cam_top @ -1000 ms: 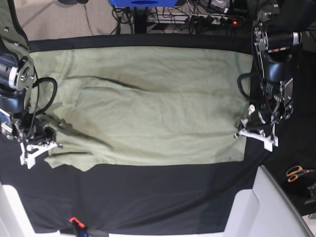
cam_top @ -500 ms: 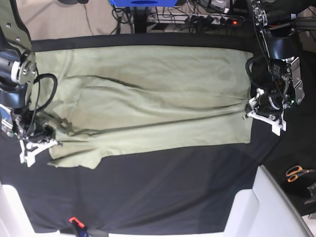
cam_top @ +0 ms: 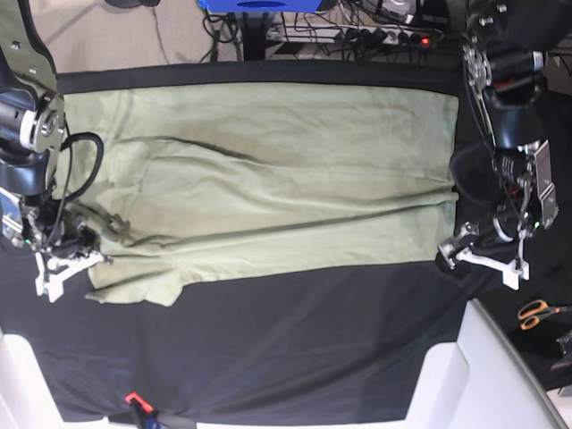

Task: Fold the T-shirt properly
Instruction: 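Grasp the hem corner with the left gripper and fold it inward, then grasp the shirt's long edge with both grippers at its two ends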

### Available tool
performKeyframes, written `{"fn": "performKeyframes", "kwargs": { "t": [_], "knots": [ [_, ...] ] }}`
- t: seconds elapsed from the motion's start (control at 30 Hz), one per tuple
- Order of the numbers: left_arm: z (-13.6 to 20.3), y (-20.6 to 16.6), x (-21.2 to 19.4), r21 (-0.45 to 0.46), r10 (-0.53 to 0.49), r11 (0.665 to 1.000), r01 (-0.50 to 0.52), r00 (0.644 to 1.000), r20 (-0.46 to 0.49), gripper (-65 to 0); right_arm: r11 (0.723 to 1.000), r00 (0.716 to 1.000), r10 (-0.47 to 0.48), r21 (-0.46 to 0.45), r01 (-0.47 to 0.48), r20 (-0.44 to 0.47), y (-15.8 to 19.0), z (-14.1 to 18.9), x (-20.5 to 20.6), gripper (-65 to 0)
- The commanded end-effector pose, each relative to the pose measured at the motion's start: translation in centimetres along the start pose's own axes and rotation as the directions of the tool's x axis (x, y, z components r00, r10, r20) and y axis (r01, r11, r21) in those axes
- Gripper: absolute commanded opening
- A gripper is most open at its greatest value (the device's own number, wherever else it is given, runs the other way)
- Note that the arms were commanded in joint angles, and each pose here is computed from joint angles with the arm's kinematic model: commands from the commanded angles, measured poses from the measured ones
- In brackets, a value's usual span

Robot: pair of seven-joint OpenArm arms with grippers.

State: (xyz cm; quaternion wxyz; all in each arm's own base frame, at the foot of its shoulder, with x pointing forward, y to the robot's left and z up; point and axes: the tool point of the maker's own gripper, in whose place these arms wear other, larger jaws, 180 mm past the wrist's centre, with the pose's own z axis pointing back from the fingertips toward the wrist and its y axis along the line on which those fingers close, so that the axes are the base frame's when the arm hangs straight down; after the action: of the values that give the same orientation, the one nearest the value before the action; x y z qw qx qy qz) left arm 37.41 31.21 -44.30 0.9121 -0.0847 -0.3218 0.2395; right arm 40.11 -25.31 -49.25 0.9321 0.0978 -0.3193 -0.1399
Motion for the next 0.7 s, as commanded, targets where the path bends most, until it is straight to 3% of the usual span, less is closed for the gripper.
{"fn": "performKeyframes", "kwargs": {
  "t": [0.0,0.1,0.53,0.57,0.67],
  "knots": [
    [0.1,0.1,1.9,0.007,-0.011,1.0,0.01,0.999,0.032,0.0,1.0,0.999,0.006,-0.007,-0.006,0.048,-0.3,0.4,2.4,-65.0],
    [-1.1,-0.4,1.2,0.029,-0.025,0.999,0.025,1.0,-0.011,0.0,1.0,0.999,0.006,-0.007,-0.006,0.048,-0.3,0.4,2.4,-65.0],
    [-3.4,-1.5,-0.2,0.037,-0.011,0.999,0.011,1.0,-0.007,0.0,1.0,0.999,0.007,-0.012,-0.006,0.049,-0.6,0.5,2.5,-65.0],
    [-3.4,-1.4,-0.2,0.038,-0.011,0.999,0.011,1.0,-0.008,-2.3,1.0,0.999,0.007,-0.012,-0.006,0.049,-0.6,0.5,2.5,-65.0],
    [-3.5,-1.4,-0.4,0.038,-0.013,0.999,0.013,1.0,-0.009,-24.5,1.0,0.999,0.007,-0.012,-0.006,0.049,-0.6,0.5,2.5,-65.0]
  ]
}}
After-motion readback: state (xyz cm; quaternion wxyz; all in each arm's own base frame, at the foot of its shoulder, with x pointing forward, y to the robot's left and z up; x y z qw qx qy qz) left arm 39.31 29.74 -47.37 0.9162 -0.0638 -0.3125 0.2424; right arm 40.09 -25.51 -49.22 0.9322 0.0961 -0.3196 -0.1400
